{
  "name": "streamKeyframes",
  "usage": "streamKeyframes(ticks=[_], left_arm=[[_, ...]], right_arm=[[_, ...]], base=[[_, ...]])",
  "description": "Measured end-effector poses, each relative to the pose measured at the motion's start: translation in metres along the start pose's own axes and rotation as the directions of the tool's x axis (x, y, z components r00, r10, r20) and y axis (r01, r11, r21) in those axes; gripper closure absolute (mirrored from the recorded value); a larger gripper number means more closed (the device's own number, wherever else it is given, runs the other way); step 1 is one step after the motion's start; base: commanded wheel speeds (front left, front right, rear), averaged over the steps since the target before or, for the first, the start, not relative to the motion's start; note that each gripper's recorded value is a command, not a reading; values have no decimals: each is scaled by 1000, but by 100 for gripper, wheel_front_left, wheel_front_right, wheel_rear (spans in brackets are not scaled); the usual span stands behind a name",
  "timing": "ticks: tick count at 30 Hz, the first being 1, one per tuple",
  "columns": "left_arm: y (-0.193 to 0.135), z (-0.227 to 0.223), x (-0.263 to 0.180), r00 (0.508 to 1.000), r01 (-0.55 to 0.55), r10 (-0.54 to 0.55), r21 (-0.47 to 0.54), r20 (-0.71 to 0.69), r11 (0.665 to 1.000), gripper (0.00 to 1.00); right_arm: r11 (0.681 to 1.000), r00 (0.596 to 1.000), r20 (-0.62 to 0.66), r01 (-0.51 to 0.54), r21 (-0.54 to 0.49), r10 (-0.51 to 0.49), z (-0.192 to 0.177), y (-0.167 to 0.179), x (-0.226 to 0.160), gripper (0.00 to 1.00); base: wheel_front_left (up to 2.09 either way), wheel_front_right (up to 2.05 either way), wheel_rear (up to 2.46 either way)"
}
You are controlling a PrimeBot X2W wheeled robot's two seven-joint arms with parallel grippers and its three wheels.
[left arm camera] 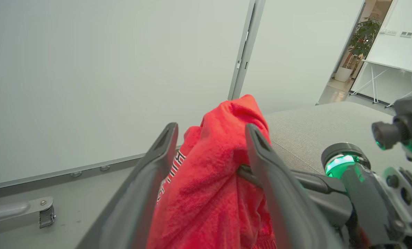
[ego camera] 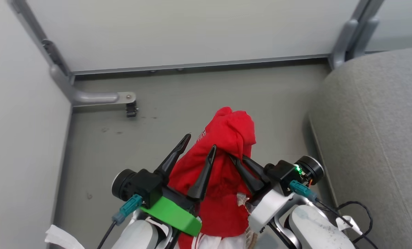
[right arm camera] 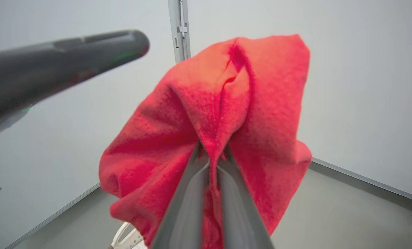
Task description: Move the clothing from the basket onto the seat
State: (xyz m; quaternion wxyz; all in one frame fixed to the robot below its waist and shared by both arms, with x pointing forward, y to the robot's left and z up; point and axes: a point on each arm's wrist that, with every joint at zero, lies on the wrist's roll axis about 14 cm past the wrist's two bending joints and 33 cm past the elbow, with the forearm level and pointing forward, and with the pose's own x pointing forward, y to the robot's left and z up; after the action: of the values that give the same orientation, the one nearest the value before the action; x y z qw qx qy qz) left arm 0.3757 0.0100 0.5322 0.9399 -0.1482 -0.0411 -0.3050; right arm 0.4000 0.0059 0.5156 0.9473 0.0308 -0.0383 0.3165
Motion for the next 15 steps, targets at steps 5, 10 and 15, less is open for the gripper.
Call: streamKeyframes(ticks=[5,10,15], left_arm=[[-13,-13,14,997,65,-65,-13,-28,998,0],[-35,-25,29,985,161,-162,-31,-52,987,0],[-60,-44,43,961,257,-262,-62,-87,964,0]], right_arm=[[993,993,-4,114,-3,-114,0,-31,-22,100],[974,974,-17,224,-10,-225,-2,-58,-49,100],[937,936,-33,350,-9,-350,-5,-86,-82,100]], base=[[0,0,0],[0,0,0],[0,0,0]])
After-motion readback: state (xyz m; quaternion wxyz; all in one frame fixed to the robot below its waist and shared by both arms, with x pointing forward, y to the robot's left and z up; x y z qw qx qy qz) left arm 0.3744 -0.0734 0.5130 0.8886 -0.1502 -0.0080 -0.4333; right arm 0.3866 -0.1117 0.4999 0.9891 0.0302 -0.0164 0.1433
